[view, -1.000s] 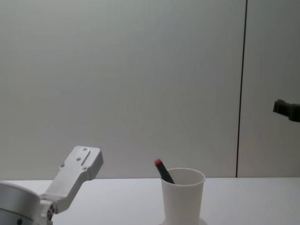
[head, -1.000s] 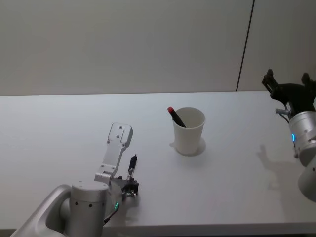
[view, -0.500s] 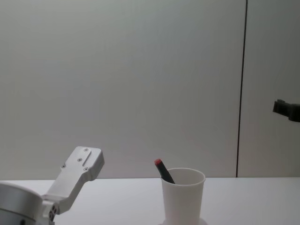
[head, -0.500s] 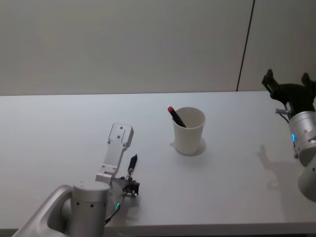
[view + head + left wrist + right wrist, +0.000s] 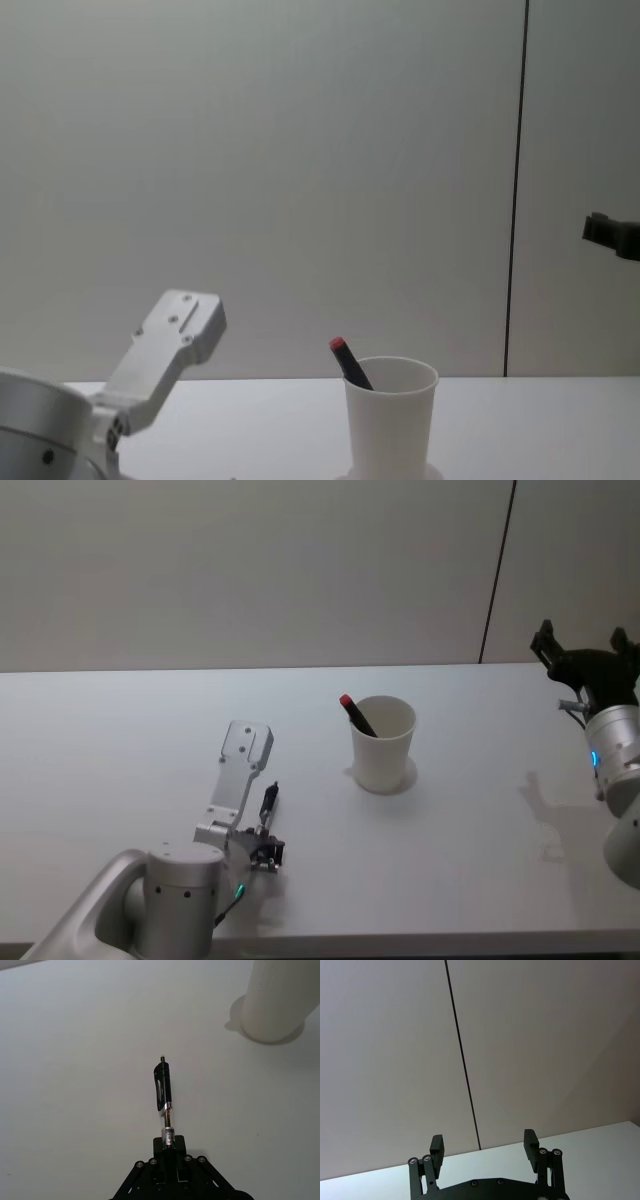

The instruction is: Place the pen into the pen holder.

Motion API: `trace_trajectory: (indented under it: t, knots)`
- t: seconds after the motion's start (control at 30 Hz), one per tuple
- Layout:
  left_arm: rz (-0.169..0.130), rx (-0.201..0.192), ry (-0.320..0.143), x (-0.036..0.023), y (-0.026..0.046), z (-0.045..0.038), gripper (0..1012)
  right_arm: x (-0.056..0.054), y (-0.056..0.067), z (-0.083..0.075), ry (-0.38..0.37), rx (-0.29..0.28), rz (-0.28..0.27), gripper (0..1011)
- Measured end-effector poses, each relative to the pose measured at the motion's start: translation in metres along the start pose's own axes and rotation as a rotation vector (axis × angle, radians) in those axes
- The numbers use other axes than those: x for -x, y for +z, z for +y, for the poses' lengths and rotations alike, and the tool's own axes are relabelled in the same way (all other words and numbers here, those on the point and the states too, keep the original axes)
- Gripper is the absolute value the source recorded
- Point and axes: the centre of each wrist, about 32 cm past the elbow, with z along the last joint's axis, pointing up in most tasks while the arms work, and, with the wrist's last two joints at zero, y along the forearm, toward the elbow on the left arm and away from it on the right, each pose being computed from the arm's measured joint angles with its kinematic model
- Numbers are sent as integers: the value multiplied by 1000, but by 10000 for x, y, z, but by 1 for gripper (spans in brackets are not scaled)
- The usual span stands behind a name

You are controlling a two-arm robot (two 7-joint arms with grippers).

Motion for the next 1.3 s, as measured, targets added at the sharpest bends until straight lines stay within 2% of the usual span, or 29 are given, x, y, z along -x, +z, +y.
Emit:
trace_trajectory:
  t: [0.17,0.23,0.33,0.43,0.53,0.63,0.67,0.77,0.97,1.07,1.1,1.2,1.3]
  knots:
    - [-8,39,18,-8,51,79,137,0,0,0,0,0,0,1002]
    - [-16,70,35,-17,90,144,137,0,0,0,0,0,0,1002]
    - [-22,94,49,-25,113,190,137,0,0,0,0,0,0,1002]
    - [-32,142,69,-39,149,275,137,0,0,0,0,0,0,1002]
    - [-39,171,79,-47,161,316,137,0,0,0,0,0,0,1002]
    - [-50,211,92,-57,164,364,137,0,0,0,0,0,0,1002]
    - [-56,235,99,-63,164,391,137,0,0,0,0,0,0,1002]
    - [-65,267,106,-72,160,422,137,0,0,0,0,0,0,1002]
    - [-97,369,120,-93,134,490,137,0,0,0,0,0,0,1002]
    - [-112,414,125,-100,120,510,137,0,0,0,0,0,0,1002]
    - [-112,414,125,-100,120,510,137,0,0,0,0,0,0,1002]
    - [-138,478,132,-105,100,529,137,0,0,0,0,0,0,1002]
    - [-158,524,137,-106,81,536,137,0,0,0,0,0,0,1002]
